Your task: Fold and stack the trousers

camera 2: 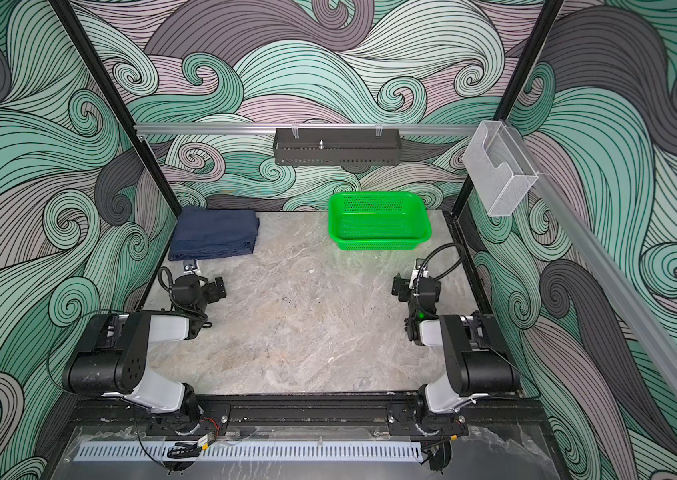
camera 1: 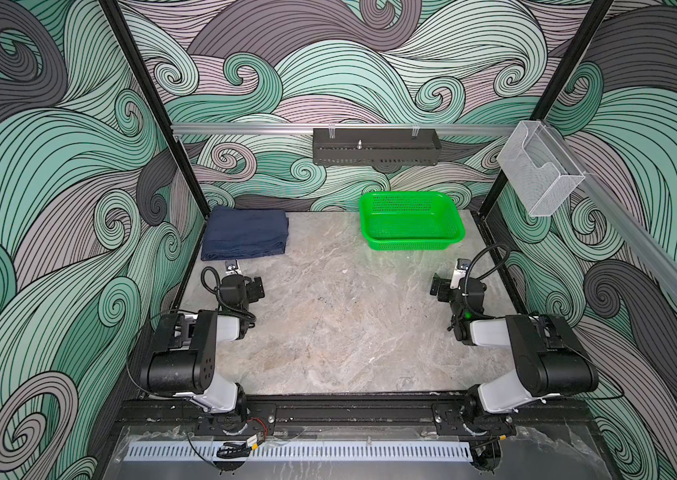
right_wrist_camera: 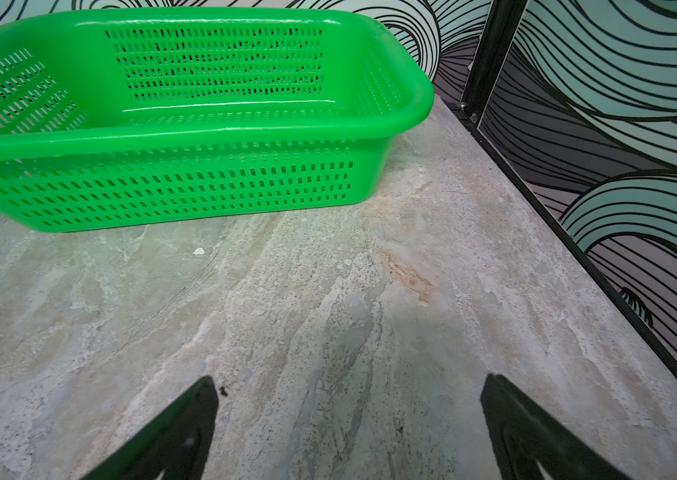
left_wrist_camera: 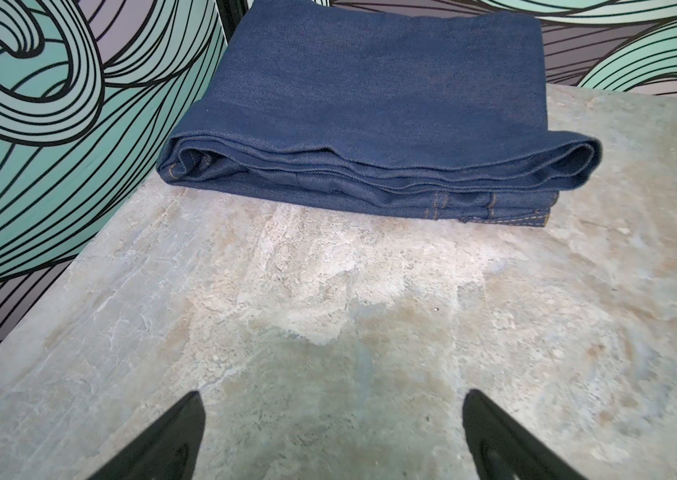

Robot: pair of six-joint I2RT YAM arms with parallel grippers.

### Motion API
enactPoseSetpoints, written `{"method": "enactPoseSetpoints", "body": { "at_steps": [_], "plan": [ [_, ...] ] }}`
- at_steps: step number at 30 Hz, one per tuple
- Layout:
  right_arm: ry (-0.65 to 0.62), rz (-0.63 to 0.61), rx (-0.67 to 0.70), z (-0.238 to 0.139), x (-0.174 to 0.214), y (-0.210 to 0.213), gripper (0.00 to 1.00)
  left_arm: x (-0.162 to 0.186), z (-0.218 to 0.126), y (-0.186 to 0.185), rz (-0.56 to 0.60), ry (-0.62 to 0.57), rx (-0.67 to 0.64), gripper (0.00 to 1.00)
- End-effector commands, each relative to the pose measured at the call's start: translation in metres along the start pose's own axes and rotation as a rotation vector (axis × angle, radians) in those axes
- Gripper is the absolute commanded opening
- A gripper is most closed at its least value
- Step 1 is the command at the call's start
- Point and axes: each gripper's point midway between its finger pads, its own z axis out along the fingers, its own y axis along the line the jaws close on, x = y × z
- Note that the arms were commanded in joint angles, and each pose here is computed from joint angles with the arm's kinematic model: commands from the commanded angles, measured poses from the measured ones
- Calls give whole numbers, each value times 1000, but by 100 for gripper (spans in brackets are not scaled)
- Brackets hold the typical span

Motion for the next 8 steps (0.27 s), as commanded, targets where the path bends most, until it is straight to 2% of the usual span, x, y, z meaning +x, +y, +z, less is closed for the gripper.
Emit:
{"method": "enactPoseSetpoints", "body": {
  "at_steps": [1, 8],
  "plan": [
    [-28, -1, 1, 2, -12, 1, 99, -21, 0, -3, -8, -46, -1, 99],
    [-25, -7, -18, 3, -12, 4, 99, -21, 0, -2, -8, -46, -2, 99]
  ]
}}
